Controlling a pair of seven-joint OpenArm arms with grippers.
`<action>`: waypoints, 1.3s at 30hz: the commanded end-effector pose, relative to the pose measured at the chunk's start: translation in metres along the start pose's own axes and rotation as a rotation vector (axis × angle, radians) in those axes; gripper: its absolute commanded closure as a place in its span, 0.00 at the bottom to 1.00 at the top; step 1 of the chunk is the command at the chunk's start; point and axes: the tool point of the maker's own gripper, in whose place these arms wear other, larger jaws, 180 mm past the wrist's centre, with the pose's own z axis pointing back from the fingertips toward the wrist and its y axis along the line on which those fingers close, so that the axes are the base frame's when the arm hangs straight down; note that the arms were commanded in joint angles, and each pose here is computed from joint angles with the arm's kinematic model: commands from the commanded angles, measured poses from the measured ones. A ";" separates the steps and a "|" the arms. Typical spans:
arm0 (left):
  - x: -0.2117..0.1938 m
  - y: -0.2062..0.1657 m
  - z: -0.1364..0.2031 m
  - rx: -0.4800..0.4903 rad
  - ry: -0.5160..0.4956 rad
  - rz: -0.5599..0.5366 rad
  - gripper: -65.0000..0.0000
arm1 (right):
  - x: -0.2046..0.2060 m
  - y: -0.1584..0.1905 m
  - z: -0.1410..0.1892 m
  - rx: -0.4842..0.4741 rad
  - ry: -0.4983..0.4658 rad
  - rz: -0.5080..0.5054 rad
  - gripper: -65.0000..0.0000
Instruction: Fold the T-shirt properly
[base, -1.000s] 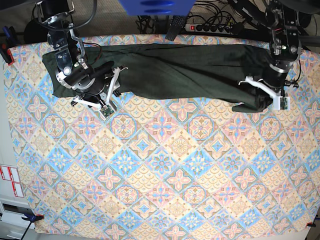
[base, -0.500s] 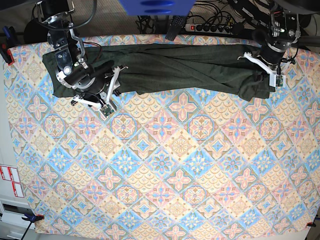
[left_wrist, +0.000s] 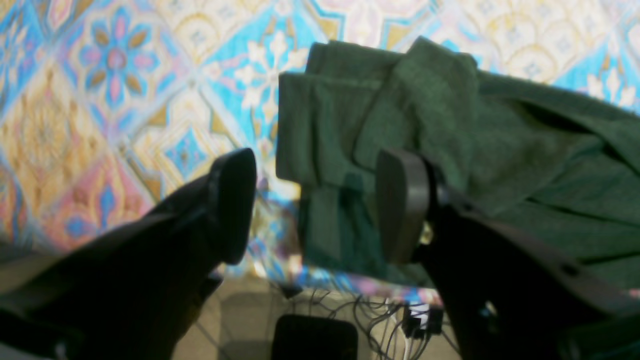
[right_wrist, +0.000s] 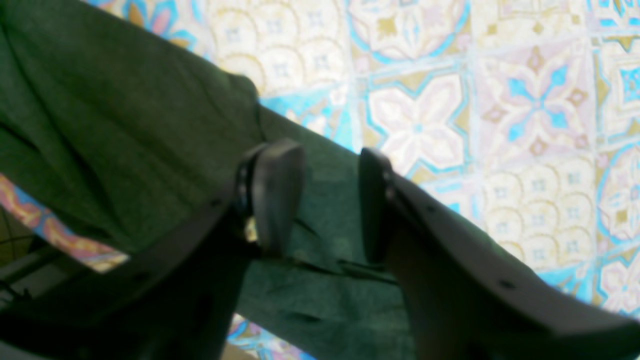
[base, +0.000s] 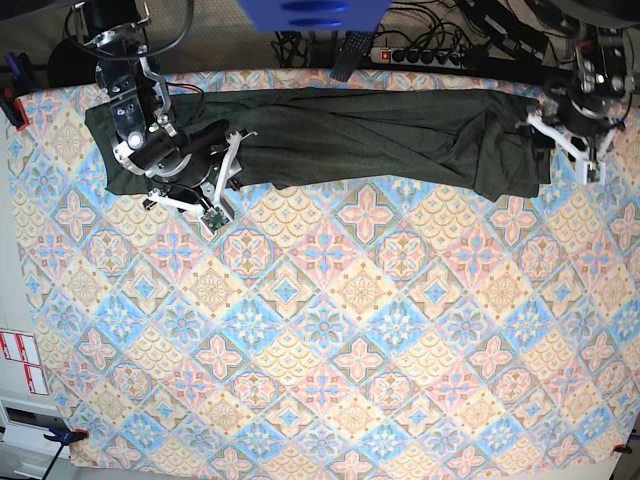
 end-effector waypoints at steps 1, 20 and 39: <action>0.008 0.006 -0.006 -0.023 0.028 -0.009 0.41 | 0.011 -0.005 0.004 -0.012 -0.039 0.009 0.68; 0.002 0.016 -0.052 -0.256 0.286 0.058 0.41 | 0.010 -0.004 0.004 -0.011 -0.036 0.009 0.68; -0.032 0.021 -0.065 -0.190 0.350 0.044 0.41 | 0.013 -0.006 0.004 -0.014 -0.043 0.010 0.68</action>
